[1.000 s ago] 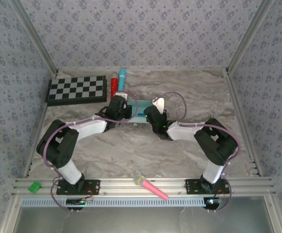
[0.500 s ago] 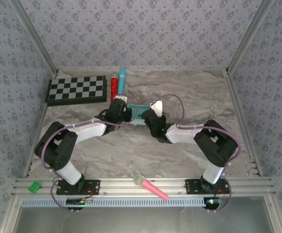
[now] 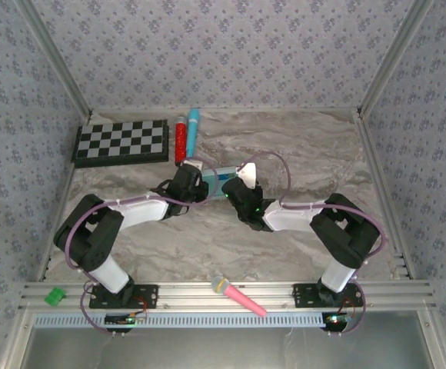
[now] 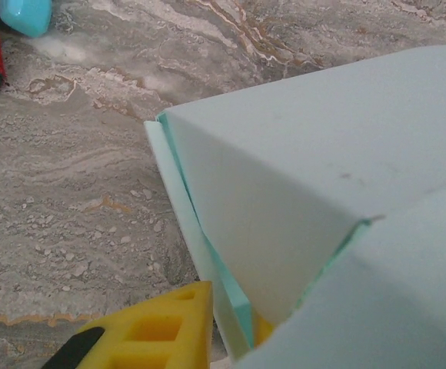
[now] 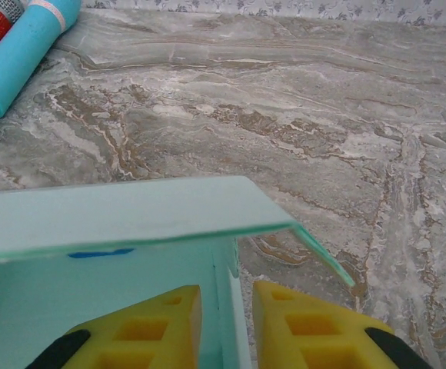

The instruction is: Fold the paper box

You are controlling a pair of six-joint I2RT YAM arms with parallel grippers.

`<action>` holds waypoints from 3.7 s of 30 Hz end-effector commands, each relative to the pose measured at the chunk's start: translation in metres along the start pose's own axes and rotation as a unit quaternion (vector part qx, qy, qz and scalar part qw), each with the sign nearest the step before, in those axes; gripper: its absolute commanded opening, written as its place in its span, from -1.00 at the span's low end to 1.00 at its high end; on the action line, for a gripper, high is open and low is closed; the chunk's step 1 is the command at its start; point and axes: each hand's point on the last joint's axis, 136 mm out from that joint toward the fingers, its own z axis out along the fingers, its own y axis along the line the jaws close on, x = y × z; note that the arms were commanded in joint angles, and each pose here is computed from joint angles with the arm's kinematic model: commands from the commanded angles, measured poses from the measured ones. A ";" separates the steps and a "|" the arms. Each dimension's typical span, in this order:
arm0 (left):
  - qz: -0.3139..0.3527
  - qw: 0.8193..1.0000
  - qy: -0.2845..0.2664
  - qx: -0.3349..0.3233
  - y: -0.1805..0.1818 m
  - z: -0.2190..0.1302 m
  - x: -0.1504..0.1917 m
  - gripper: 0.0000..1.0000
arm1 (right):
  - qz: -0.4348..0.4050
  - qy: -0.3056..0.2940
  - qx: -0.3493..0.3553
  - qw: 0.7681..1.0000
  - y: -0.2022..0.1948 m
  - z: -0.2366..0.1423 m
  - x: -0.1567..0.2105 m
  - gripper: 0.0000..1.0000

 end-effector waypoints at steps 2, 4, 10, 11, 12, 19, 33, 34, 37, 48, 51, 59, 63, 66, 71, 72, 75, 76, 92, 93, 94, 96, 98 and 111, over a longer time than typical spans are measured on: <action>0.000 1.000 -0.012 0.007 -0.005 -0.010 -0.007 -0.54 | -0.006 -0.007 0.017 1.000 -0.009 -0.007 -0.001 -0.46; 0.002 1.000 -0.011 0.006 -0.005 -0.011 -0.006 -0.52 | -0.007 -0.006 0.017 1.000 -0.010 -0.008 0.001 -0.46; 0.007 1.000 -0.014 0.009 -0.005 -0.015 -0.004 -0.42 | -0.008 0.001 0.019 1.000 -0.015 -0.012 0.008 -0.42; 0.008 1.000 -0.016 0.008 -0.004 -0.017 -0.005 -0.38 | -0.007 0.001 0.020 1.000 -0.016 -0.012 0.009 -0.41; 0.010 1.000 -0.016 0.009 -0.004 -0.017 -0.004 -0.32 | -0.007 0.002 0.020 1.000 -0.017 -0.013 0.010 -0.41; 0.023 0.999 -0.027 0.014 -0.003 -0.032 -0.002 -0.02 | -0.008 0.003 0.021 1.000 -0.029 -0.024 0.015 -0.27; 0.022 0.995 -0.061 -0.082 0.049 -0.078 0.014 0.30 | -0.018 0.029 0.075 0.997 -0.096 -0.037 0.020 -0.18; 0.018 0.993 -0.067 -0.097 0.056 -0.082 0.011 0.33 | -0.015 0.035 0.074 0.997 -0.100 -0.036 0.018 -0.18; -0.002 0.989 -0.070 -0.127 0.075 -0.089 0.003 0.36 | -0.001 0.052 0.056 0.997 -0.107 -0.030 0.012 -0.18; -0.081 0.992 -0.044 -0.086 0.086 -0.091 -0.060 0.46 | 0.069 0.140 -0.108 0.982 -0.090 -0.005 -0.043 -0.09; -0.087 0.994 -0.031 -0.053 0.073 -0.087 -0.078 0.48 | 0.055 0.158 -0.149 0.975 -0.078 0.001 -0.059 -0.07; -0.106 0.994 0.023 0.014 0.039 -0.067 -0.102 0.51 | 0.069 0.218 -0.246 0.942 -0.034 0.019 -0.079 -0.01; -0.119 0.992 0.028 0.038 0.030 -0.058 -0.106 0.51 | 0.070 0.245 -0.263 0.930 -0.022 0.030 -0.075 -0.01; -0.120 0.990 0.042 0.065 0.019 -0.051 -0.106 0.51 | 0.067 0.254 -0.275 0.925 -0.014 0.033 -0.071 -0.01; -0.118 0.988 0.065 0.079 0.011 -0.041 -0.099 0.50 | 0.063 0.270 -0.278 0.920 -0.010 0.037 -0.064 0.00; -0.118 0.988 0.068 0.078 0.011 -0.039 -0.097 0.50 | 0.062 0.275 -0.278 0.918 -0.010 0.038 -0.061 -0.01; -0.120 0.986 0.082 0.083 0.009 -0.031 -0.091 0.48 | 0.061 0.287 -0.282 0.914 -0.007 0.040 -0.053 -0.01; -0.121 0.985 0.084 0.085 0.008 -0.029 -0.089 0.47 | 0.060 0.290 -0.283 0.912 -0.006 0.040 -0.050 -0.01; -0.127 0.980 0.125 0.086 0.001 -0.010 -0.053 0.36 | 0.046 0.323 -0.278 0.903 0.000 0.041 -0.018 -0.01; -0.128 0.980 0.128 0.083 0.002 -0.009 -0.049 0.35 | 0.045 0.325 -0.277 0.903 0.000 0.041 -0.016 -0.01; -0.128 0.980 0.130 0.080 0.003 -0.008 -0.046 0.35 | 0.044 0.327 -0.275 0.903 -0.001 0.041 -0.014 -0.01; -0.127 0.980 0.134 0.074 0.005 -0.007 -0.040 0.34 | 0.041 0.330 -0.273 0.903 -0.001 0.041 -0.010 -0.02; -0.127 0.980 0.138 0.067 0.007 -0.006 -0.035 0.34 | 0.039 0.333 -0.270 0.903 -0.001 0.041 -0.006 -0.02; -0.122 0.979 0.153 0.049 0.013 -0.002 -0.019 0.31 | 0.024 0.351 -0.253 0.901 -0.003 0.039 0.014 -0.03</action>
